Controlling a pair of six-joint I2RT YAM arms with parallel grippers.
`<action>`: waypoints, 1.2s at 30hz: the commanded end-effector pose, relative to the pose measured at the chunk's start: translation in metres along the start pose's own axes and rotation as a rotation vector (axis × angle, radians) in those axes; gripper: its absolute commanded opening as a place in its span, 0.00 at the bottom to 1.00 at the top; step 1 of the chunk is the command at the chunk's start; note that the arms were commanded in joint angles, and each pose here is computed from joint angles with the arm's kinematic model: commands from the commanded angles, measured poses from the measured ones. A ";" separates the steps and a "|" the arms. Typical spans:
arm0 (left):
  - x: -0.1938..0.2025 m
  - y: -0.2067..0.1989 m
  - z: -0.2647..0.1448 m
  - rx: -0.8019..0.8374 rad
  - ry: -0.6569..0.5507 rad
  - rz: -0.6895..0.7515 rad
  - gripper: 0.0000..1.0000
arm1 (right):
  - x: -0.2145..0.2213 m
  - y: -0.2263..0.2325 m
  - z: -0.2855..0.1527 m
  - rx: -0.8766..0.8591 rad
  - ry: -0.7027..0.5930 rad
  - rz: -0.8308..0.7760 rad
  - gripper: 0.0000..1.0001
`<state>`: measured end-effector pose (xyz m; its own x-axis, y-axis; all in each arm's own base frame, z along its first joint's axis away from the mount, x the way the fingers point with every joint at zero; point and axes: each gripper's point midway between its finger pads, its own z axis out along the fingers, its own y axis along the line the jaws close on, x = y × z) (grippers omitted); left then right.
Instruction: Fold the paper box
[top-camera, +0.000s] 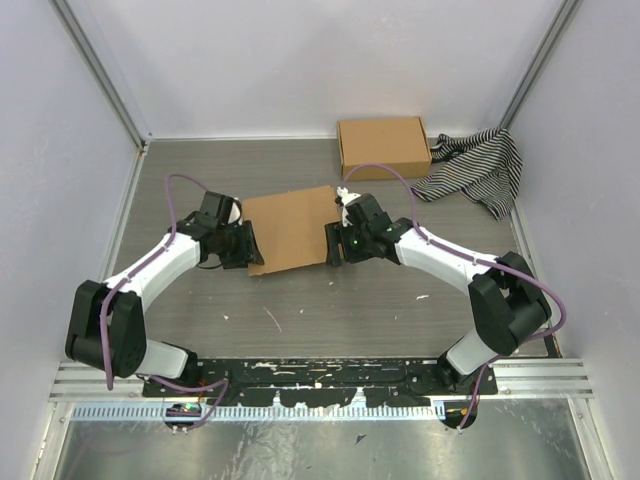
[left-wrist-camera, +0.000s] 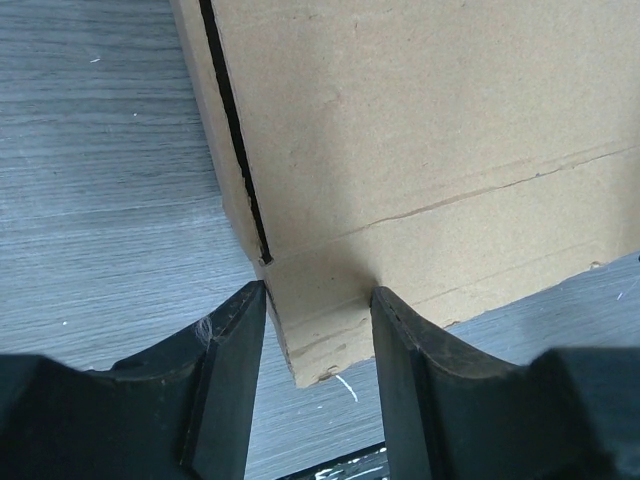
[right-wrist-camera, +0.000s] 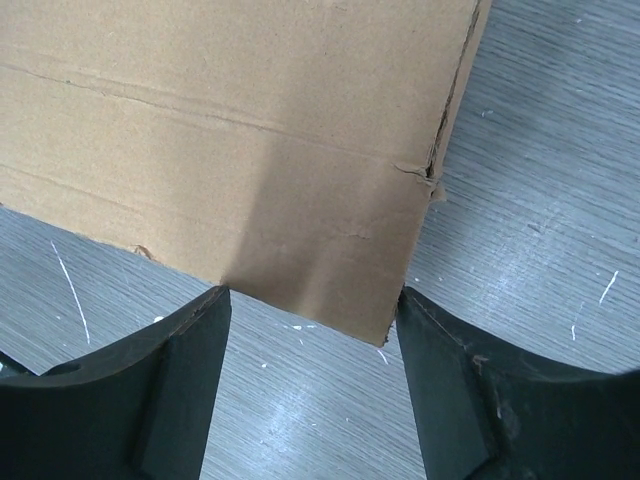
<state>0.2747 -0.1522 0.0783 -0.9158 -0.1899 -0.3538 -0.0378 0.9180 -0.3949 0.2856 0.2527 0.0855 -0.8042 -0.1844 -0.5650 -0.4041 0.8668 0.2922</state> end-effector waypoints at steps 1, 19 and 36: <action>-0.004 -0.007 0.001 0.022 0.006 0.018 0.52 | -0.029 0.016 -0.005 -0.053 -0.090 -0.027 0.71; -0.005 0.005 0.010 -0.035 0.004 0.030 0.51 | -0.005 -0.006 0.031 -0.001 -0.087 -0.018 0.69; -0.064 -0.024 -0.080 0.006 -0.334 -0.003 0.39 | 0.007 0.003 -0.002 0.053 -0.129 0.010 0.33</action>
<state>0.2792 -0.1302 0.1084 -0.8438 -0.2322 -0.4838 -0.0653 0.9392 -0.3370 0.2759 0.2442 0.0470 -0.7774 -0.1784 -0.6032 -0.3813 0.8963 0.2264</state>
